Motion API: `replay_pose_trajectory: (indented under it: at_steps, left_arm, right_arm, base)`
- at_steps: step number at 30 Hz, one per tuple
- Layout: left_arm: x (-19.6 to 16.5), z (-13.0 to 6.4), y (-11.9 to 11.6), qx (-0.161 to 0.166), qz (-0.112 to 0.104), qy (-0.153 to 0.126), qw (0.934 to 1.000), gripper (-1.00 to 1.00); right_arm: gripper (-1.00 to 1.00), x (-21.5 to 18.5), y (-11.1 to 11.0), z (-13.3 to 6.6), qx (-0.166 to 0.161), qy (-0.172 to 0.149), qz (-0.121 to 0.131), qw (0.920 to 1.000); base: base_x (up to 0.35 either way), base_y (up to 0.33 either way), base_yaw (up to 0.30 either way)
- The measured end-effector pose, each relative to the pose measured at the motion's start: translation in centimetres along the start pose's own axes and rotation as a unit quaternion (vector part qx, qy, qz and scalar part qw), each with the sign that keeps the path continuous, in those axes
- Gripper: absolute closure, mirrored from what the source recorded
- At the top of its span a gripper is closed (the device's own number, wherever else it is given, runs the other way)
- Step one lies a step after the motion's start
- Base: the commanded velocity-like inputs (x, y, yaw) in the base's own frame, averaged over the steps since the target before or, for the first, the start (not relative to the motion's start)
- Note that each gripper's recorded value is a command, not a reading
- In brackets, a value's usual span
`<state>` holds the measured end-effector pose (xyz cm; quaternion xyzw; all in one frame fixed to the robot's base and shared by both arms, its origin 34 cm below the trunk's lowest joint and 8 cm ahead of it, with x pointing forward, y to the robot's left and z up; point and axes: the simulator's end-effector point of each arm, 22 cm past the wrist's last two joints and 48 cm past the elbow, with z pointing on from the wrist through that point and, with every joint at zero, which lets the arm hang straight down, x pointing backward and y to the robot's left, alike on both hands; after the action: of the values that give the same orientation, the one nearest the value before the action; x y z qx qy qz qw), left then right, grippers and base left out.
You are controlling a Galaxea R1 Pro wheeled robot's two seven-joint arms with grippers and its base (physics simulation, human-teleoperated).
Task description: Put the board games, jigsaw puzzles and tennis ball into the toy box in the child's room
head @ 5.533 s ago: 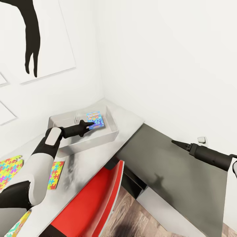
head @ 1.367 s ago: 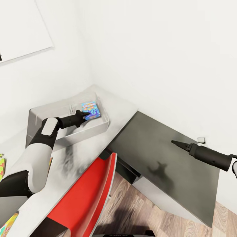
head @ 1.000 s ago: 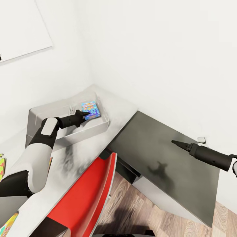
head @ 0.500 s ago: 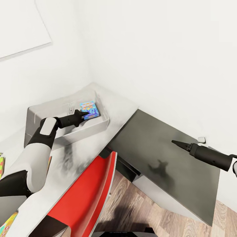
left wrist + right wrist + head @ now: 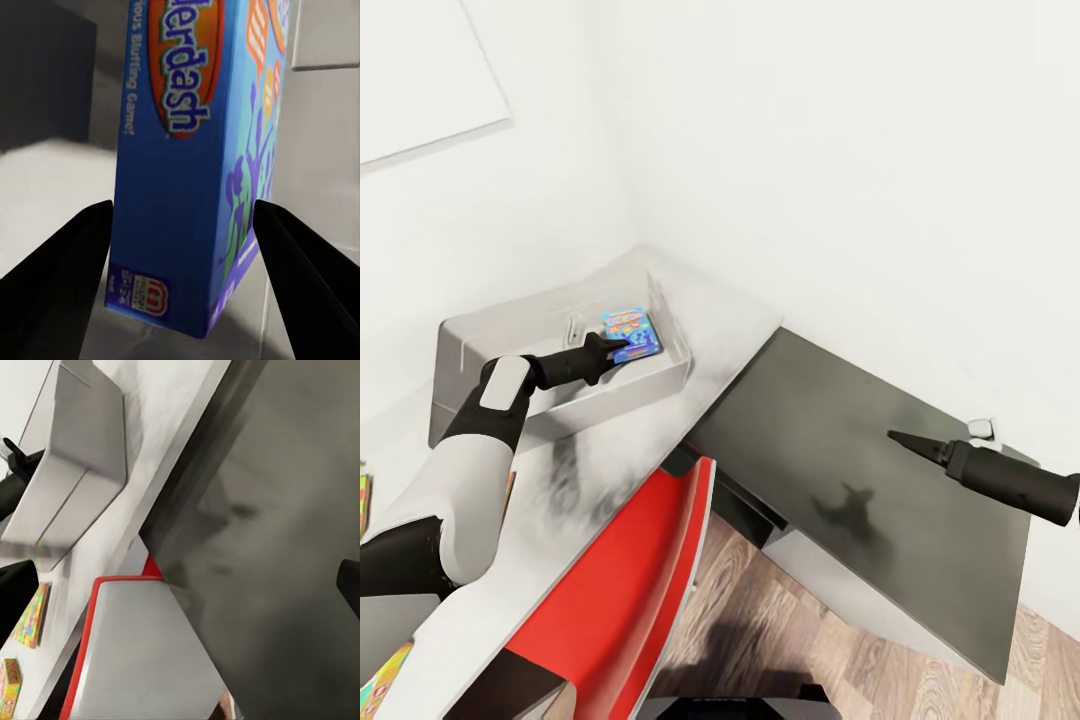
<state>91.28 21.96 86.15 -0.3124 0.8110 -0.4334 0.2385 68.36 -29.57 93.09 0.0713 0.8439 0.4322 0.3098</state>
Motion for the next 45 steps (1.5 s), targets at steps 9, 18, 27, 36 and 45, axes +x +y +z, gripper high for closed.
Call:
replay_pose_trajectory:
  at_steps: [9, 18, 27, 36, 45]
  left_arm:
    - [-0.2, 0.0, -0.3, 0.002, 0.002, -0.001, 1.0, 1.0]
    - [-0.4, 0.1, -0.5, 0.003, 0.003, -0.001, 1.0, 1.0]
    - [-0.4, 0.5, -0.1, 0.001, 0.002, 0.0, 1.0, 1.0]
    - [-0.2, 0.9, 0.7, -0.003, -0.002, 0.002, 1.0, 1.0]
    - [-0.2, 1.0, 1.0, -0.004, -0.003, 0.003, 1.0, 1.0]
  right_arm:
    - [-1.0, 0.0, 0.3, -0.2, -0.009, 0.002, -0.001, 1.0]
    - [-1.0, 0.1, 0.3, -0.2, -0.011, 0.003, -0.001, 0.9999]
    - [-1.0, 0.4, -0.1, 0.0, -0.009, 0.007, 0.003, 0.9999]
    - [-1.0, 0.8, -0.6, 0.2, -0.007, 0.011, 0.007, 0.9999]
    - [-1.0, 0.9, -0.8, 0.3, -0.007, 0.012, 0.008, 0.9999]
  base:
    - [0.0, 0.0, 0.0]
    - [0.0, 0.0, 0.0]
    - [0.0, 0.0, 0.0]
    - [0.0, 0.0, 0.0]
    - [0.0, 0.0, 0.0]
